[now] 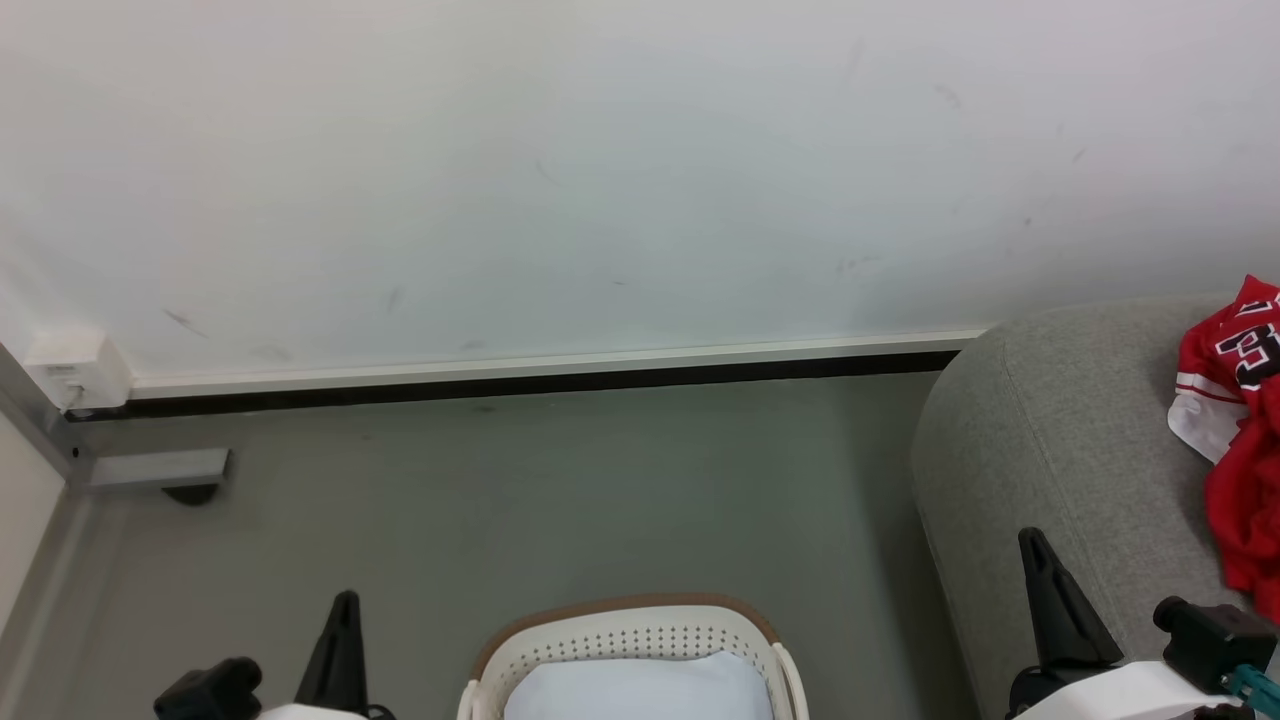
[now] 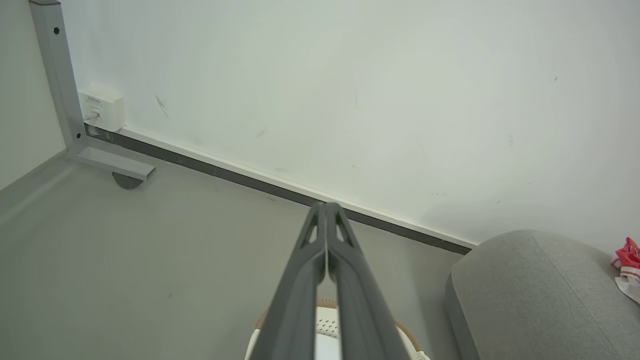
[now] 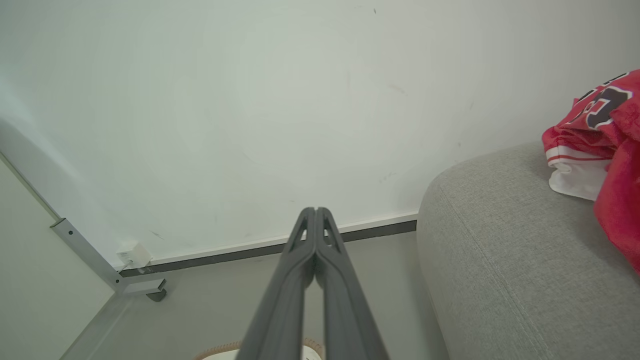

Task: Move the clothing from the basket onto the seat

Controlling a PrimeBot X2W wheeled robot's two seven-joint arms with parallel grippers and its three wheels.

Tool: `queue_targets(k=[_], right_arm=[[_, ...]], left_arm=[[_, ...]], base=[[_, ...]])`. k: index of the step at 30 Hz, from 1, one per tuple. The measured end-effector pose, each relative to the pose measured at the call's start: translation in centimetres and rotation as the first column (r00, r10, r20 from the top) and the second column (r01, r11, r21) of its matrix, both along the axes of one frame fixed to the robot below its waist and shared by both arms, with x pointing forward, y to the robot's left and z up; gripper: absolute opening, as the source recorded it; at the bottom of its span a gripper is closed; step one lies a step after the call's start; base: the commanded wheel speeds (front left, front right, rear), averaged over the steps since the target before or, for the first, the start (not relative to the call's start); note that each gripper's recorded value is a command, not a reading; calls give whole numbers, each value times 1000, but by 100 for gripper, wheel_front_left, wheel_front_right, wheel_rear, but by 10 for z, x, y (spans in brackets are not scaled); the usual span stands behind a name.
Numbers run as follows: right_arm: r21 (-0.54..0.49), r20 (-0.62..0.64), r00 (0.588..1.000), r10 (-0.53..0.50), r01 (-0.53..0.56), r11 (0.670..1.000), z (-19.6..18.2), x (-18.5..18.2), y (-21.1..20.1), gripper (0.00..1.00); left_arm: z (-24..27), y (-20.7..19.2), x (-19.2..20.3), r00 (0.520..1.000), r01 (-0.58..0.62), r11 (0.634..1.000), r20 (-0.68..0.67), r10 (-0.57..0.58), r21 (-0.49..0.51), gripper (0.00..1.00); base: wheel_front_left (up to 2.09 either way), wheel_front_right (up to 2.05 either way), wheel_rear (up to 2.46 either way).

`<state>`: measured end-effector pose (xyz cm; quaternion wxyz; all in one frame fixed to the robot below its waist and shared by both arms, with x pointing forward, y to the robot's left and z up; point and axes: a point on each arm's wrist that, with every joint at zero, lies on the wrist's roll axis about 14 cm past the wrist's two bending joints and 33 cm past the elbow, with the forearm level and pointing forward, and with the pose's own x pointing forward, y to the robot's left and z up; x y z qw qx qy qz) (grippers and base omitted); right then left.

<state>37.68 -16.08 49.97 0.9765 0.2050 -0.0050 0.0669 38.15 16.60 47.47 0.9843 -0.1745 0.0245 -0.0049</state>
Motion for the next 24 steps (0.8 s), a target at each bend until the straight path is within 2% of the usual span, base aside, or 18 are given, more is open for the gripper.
queue_targets(k=[13,24], right_arm=[[197,-46,998,-45,53,979,1,4,-11,0],[333,-83,994,-66,90,938,0,6,-19,0]], left_arm=[[1,7,1,999,-42,977,-29,37,-207,0],[0,12,1,997,-69,930,-53,53,-362,0]], base=[[0,0,0],[0,0,0]])
